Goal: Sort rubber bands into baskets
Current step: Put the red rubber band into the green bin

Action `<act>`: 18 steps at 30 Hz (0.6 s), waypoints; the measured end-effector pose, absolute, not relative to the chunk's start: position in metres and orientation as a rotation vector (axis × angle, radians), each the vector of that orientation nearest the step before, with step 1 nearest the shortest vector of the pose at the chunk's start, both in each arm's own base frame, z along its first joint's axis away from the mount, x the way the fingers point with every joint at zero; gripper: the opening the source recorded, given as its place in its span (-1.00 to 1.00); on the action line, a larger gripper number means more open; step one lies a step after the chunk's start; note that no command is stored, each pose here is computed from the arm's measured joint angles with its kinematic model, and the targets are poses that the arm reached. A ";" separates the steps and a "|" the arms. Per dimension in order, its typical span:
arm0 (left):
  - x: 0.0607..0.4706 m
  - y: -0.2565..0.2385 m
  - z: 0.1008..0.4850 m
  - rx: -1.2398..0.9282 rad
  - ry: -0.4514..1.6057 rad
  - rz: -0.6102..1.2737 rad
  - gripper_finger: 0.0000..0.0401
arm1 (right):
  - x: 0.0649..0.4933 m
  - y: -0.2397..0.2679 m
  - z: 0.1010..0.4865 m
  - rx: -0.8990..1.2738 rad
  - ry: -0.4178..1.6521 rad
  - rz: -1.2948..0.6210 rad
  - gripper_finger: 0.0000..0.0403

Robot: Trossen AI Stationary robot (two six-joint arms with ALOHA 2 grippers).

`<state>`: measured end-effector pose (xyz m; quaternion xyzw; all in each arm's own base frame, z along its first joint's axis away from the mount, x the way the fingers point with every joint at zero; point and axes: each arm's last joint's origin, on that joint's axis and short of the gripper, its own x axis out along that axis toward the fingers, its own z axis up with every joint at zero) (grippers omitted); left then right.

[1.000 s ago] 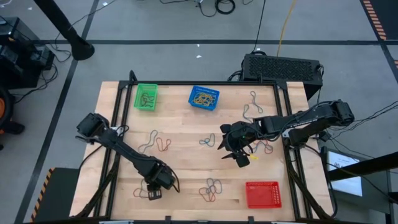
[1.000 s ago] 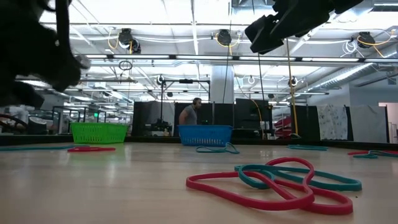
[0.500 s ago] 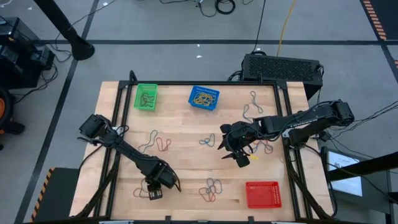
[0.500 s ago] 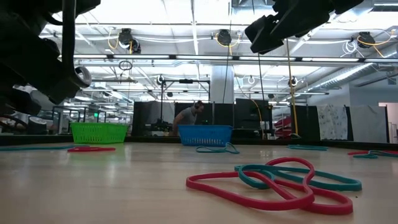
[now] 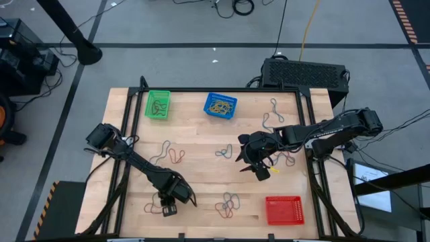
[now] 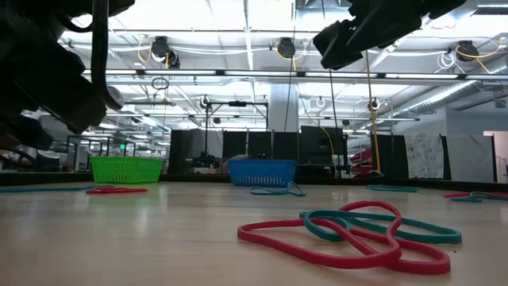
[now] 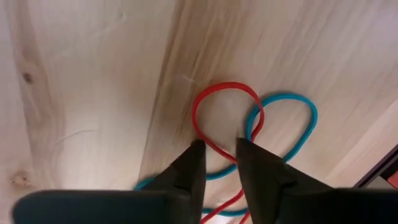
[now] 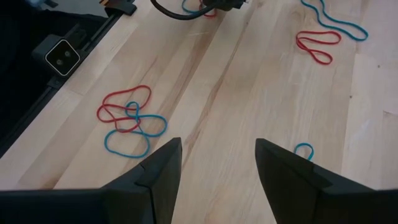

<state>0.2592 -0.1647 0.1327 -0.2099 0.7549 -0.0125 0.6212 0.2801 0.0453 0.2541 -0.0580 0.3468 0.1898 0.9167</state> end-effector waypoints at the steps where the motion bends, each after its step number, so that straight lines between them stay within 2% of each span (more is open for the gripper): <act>1: 0.259 -0.165 0.133 -0.478 1.734 -0.029 -0.60 | 0.280 0.045 0.254 -0.120 0.714 0.391 -0.03; 7: 0.259 -0.163 0.132 -0.436 1.728 -0.036 -0.96 | 0.280 0.045 0.254 -0.126 0.712 0.393 -0.03; 14: 0.257 -0.161 0.139 -0.387 1.703 -0.052 -0.98 | 0.280 0.045 0.254 -0.126 0.711 0.393 -0.03; 18: 0.255 -0.156 0.161 -0.341 1.648 -0.030 -0.99 | 0.280 0.045 0.254 -0.131 0.710 0.395 -0.03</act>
